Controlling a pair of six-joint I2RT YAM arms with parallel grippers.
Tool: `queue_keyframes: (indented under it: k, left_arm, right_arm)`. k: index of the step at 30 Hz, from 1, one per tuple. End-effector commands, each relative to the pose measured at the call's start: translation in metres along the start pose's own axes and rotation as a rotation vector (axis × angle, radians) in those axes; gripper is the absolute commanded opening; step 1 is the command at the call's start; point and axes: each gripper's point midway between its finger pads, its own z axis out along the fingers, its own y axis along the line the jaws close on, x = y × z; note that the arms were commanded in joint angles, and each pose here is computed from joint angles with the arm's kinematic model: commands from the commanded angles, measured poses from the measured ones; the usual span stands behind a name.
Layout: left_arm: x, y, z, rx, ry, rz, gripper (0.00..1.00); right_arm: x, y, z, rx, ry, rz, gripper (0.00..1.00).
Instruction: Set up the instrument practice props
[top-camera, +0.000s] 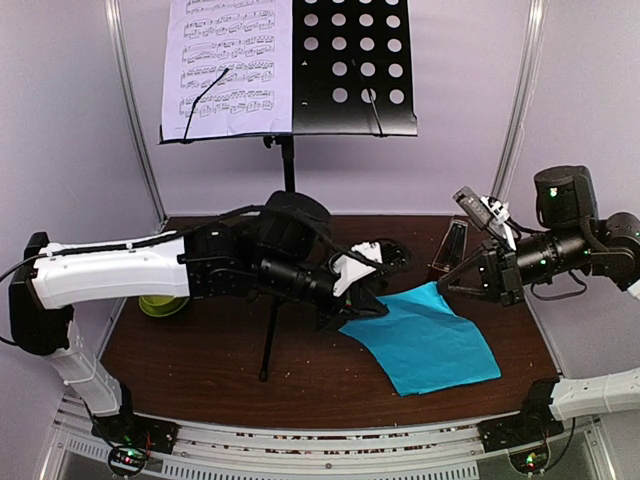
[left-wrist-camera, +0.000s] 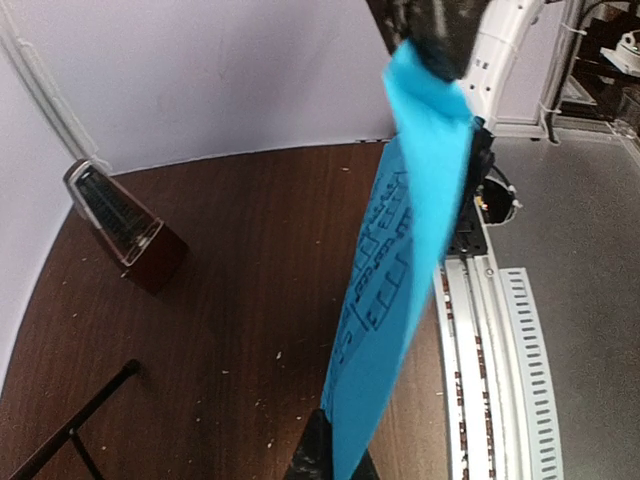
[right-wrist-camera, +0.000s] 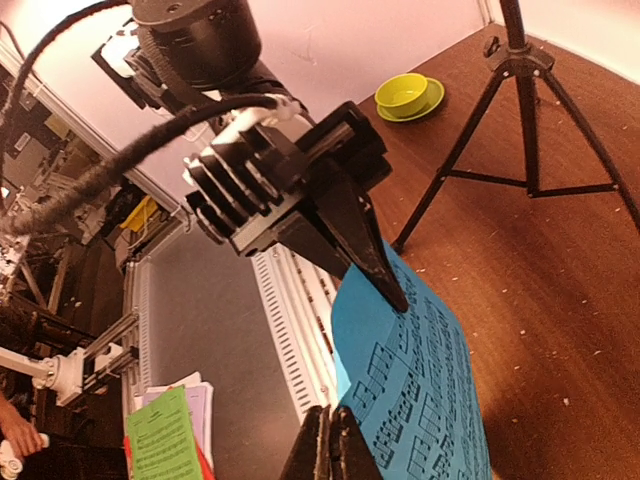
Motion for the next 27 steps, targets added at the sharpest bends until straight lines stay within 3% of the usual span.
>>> queue_keyframes:
  k: [1, 3, 4, 5, 7, 13, 20, 27]
  left_arm:
    - [-0.022, 0.043, -0.036, -0.252, -0.025, -0.024, 0.0]
    - [-0.024, 0.059, -0.047, -0.338, -0.004, -0.032, 0.0]
    - [-0.026, 0.066, -0.053, -0.377, 0.003, -0.038, 0.0]
    - [-0.029, 0.073, -0.059, -0.411, 0.006, -0.044, 0.0]
    - [-0.036, 0.083, -0.071, -0.472, 0.012, -0.046, 0.0]
    - [-0.049, 0.069, -0.074, -0.445, 0.005, 0.02, 0.0]
    - [0.031, 0.014, 0.006, -0.182, 0.159, 0.006, 0.0]
    - [0.077, -0.013, 0.069, -0.122, 0.265, 0.057, 0.0]
  right_arm:
    - [-0.021, -0.022, -0.015, 0.164, -0.09, -0.018, 0.13]
    - [-0.031, -0.041, -0.026, 0.263, -0.146, 0.036, 0.34]
    - [-0.033, -0.05, -0.031, 0.3, -0.17, 0.075, 0.53]
    - [-0.035, -0.062, -0.038, 0.337, -0.196, 0.125, 0.63]
    - [-0.035, -0.078, -0.045, 0.372, -0.22, 0.213, 0.73]
    - [-0.013, -0.111, -0.047, 0.411, -0.231, 0.452, 0.82]
    - [0.041, -0.15, -0.037, 0.503, -0.191, 0.639, 0.88]
    - [0.115, -0.179, -0.019, 0.565, -0.086, 0.852, 0.88]
